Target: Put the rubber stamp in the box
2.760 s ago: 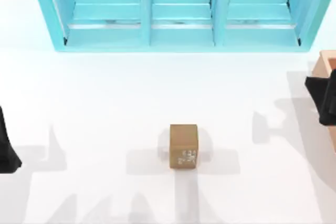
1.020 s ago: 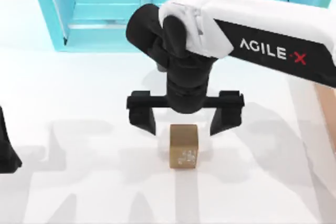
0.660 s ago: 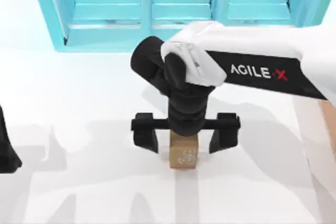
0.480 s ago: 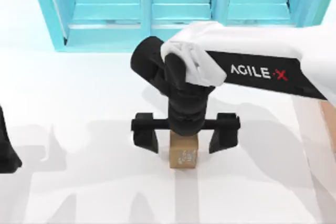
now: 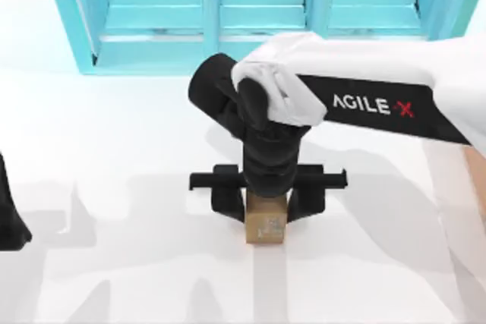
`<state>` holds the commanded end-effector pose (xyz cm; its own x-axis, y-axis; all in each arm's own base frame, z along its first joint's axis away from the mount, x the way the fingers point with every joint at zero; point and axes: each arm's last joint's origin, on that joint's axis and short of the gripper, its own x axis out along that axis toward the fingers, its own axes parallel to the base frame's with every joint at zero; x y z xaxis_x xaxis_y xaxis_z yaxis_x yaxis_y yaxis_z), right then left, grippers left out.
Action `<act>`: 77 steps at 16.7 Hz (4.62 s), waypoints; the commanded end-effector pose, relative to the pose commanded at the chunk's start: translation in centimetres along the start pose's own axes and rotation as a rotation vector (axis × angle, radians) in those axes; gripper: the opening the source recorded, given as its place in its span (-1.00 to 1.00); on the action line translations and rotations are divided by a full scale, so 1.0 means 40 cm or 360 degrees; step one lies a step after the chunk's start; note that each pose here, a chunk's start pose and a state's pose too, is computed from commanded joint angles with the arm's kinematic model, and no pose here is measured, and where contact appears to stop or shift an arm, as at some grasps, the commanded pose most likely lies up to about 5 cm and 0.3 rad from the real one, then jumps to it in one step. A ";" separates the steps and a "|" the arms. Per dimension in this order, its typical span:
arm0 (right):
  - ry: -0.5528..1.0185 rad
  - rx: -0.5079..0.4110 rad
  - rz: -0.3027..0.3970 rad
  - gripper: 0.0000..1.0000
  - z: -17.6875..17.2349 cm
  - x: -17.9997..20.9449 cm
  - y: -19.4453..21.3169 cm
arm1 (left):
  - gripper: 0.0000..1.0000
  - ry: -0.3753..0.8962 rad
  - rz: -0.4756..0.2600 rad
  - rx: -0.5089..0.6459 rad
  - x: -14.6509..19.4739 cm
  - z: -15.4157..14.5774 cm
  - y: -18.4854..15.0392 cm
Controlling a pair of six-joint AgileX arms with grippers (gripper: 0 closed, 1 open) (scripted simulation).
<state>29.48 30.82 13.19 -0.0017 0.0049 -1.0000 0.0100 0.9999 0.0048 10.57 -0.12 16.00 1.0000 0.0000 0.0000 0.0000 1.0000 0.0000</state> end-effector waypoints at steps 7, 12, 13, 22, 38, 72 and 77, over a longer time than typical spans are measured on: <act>0.0000 0.0000 0.0000 -1.00 0.000 0.000 0.000 | 1.00 0.0000 0.0000 0.0000 0.000 0.000 0.000; 0.0000 0.0000 0.0000 -1.00 0.000 0.000 0.000 | 1.00 0.0000 0.0000 0.0000 0.000 0.000 0.000; 0.0000 0.0000 0.0000 -1.00 0.000 0.000 0.000 | 1.00 0.0000 0.0000 0.0000 0.000 0.000 0.000; 0.0016 0.0011 -0.0017 -1.00 0.007 -0.172 0.005 | 1.00 0.0000 0.0000 0.0000 0.000 0.000 0.000; 0.0011 0.0000 -0.0009 -1.00 0.170 -0.292 -0.342 | 1.00 0.0000 0.0000 0.0000 0.000 0.000 0.000; -0.0004 0.0000 -0.0009 -0.40 0.070 -0.200 -1.014 | 1.00 0.0000 0.0000 0.0000 0.000 0.000 0.000; -0.0004 0.0000 -0.0009 0.36 0.070 -0.200 -1.014 | 1.00 0.0000 0.0000 0.0000 0.000 0.000 0.000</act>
<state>31.90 -9.80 20.98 0.0010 -0.0010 -1.0000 0.0100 0.9999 -0.0010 10.57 -0.12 16.00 1.0000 0.0000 0.0000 0.0000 1.0000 0.0000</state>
